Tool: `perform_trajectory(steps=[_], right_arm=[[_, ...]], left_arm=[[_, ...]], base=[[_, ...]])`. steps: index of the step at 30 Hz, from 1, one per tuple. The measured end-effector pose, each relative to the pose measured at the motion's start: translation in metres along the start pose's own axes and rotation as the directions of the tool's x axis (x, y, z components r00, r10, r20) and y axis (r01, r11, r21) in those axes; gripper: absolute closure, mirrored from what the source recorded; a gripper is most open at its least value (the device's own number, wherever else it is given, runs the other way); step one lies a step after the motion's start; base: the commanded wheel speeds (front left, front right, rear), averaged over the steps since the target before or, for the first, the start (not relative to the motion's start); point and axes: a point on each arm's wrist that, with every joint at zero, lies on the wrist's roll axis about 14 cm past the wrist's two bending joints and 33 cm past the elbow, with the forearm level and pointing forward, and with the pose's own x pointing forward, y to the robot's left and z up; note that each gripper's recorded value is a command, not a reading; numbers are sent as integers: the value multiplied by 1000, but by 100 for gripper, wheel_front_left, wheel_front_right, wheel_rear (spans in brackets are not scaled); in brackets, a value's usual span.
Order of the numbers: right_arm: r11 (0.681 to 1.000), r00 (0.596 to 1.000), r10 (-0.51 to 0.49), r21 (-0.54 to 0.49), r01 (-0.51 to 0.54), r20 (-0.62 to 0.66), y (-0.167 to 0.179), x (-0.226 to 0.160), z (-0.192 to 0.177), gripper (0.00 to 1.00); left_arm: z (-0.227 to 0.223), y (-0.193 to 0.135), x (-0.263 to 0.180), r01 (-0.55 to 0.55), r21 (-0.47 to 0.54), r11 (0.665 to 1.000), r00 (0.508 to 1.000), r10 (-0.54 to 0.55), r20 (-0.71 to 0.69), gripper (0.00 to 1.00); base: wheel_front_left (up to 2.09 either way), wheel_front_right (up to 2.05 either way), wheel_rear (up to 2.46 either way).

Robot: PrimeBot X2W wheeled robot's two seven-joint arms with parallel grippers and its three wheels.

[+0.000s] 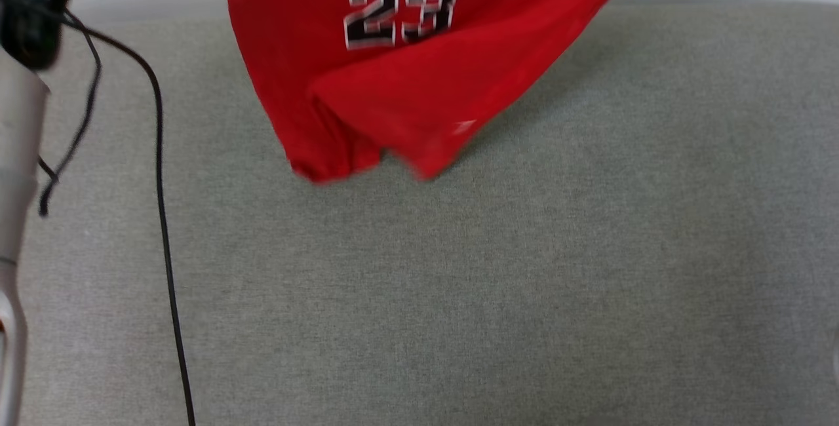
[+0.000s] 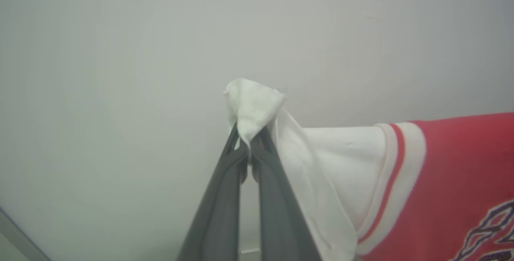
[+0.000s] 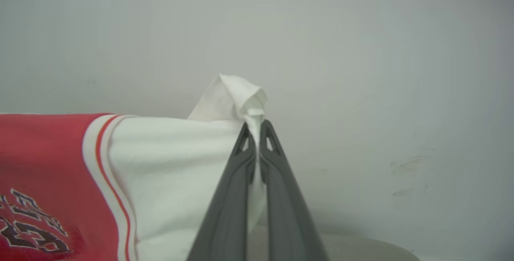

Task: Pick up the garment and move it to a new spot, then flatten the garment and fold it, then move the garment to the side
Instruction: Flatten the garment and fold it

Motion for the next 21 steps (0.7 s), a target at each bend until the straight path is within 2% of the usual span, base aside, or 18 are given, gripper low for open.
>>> perform_trajectory(steps=[8,11,16,21], right_arm=[[999,986,-23,-35,29,163,-5,56,49,100],[999,979,-21,-43,30,203,-2,74,57,100],[999,981,2,-40,6,194,11,100,38,100],[999,991,31,-25,-28,127,26,120,-8,100]], left_arm=[[34,18,52,-58,23,998,984,53,170,100],[38,21,67,-67,21,998,977,61,206,100],[16,23,86,-70,22,997,978,65,198,100],[-26,18,97,-54,-5,999,989,54,139,100]], base=[[0,0,0],[0,0,0],[0,0,0],[0,0,0]])
